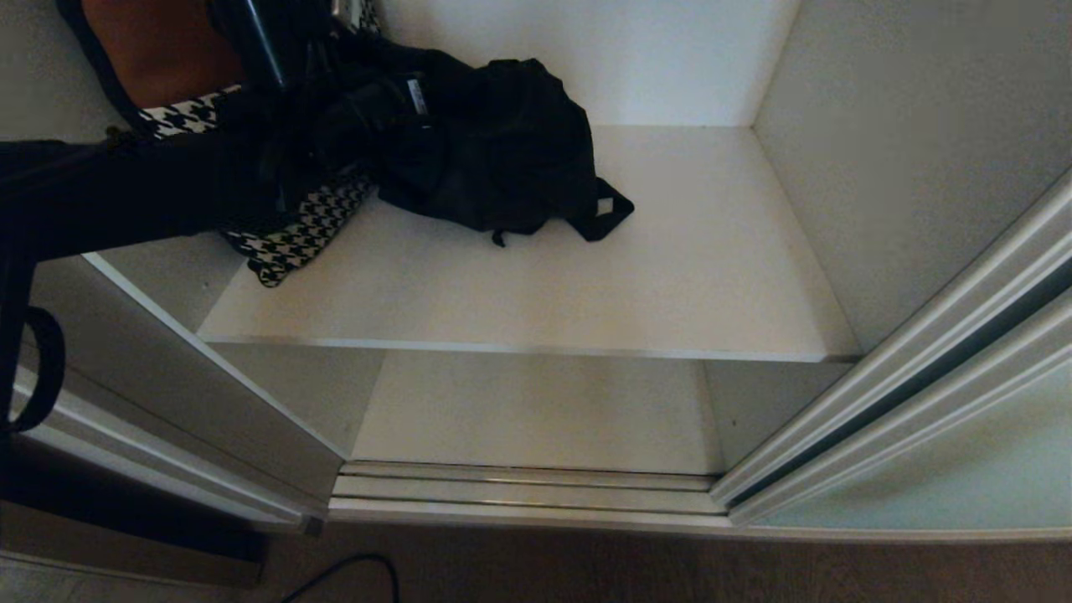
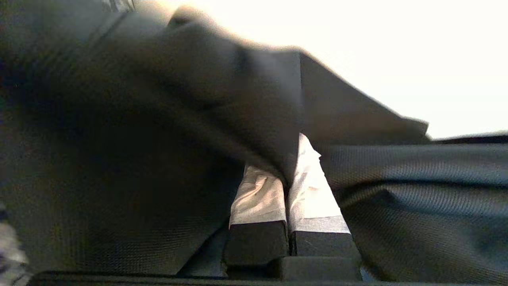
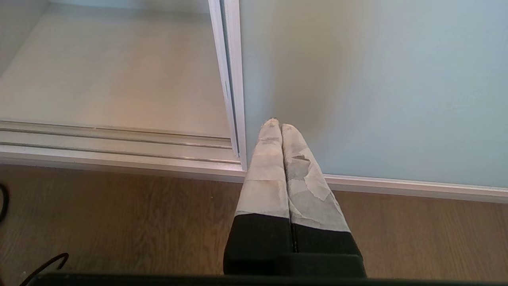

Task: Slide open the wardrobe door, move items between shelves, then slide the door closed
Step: Place the bag on the higher shelf

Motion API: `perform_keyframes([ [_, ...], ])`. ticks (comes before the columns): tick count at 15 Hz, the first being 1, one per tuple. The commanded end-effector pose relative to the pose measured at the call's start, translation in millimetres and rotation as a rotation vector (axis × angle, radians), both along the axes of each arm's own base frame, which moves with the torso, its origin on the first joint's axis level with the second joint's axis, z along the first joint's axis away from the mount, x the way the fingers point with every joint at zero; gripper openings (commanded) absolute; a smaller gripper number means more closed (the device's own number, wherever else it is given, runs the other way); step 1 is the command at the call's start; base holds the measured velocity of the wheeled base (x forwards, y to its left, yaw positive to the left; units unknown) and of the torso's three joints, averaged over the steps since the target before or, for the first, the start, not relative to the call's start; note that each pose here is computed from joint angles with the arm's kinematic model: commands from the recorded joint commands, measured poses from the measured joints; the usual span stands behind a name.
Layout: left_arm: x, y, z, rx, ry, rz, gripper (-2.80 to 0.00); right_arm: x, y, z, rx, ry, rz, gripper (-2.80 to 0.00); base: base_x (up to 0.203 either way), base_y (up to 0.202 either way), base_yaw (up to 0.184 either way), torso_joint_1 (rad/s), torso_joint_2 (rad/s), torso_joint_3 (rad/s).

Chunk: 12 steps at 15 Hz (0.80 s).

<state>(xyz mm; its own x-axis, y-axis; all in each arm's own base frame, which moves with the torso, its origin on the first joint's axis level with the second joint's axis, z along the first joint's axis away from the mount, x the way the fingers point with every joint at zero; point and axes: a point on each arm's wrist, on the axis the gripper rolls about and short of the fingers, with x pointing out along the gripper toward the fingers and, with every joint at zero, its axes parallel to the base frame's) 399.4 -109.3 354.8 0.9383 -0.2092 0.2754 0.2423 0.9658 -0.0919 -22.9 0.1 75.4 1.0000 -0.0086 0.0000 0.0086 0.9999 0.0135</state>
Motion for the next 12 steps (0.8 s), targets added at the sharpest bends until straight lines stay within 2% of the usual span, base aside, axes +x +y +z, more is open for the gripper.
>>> perform_keyframes([
  [1, -31.9, 9.7, 36.4, -0.026, -0.096, 0.002, -2.8, 0.1, 0.0, -0.5, 0.0, 0.001, -0.001, -2.8, 0.0, 0.0, 0.0, 0.0, 0.0, 0.0],
  [3, -51.0, 15.0, 52.9, -0.035, -0.117, -0.001, -2.8, 0.0, 0.0, -0.2, 0.0, 0.0, -0.001, -2.8, 0.0, 0.0, 0.0, 0.0, 0.0, 0.0],
  [7, -52.7, 14.5, 43.8, 0.013, 0.014, 0.0, -2.8, 0.1, 0.0, -0.5, 0.0, 0.002, -0.001, -2.8, 0.0, 0.0, 0.0, 0.0, 0.0, 0.0],
  [8, -53.1, 14.7, 43.6, 0.009, 0.022, 0.003, 0.0, 0.1, 0.0, -0.5, 0.0, 0.001, -0.001, -2.8, 0.0, 0.0, 0.0, 0.0, 0.0, 0.0],
  [12, -49.1, 11.9, 27.4, 0.044, 0.164, -0.023, 0.0, 0.1, 0.0, -0.4, 0.0, 0.0, -0.001, -2.8, 0.0, 0.0, 0.0, 0.0, 0.0, 0.0],
])
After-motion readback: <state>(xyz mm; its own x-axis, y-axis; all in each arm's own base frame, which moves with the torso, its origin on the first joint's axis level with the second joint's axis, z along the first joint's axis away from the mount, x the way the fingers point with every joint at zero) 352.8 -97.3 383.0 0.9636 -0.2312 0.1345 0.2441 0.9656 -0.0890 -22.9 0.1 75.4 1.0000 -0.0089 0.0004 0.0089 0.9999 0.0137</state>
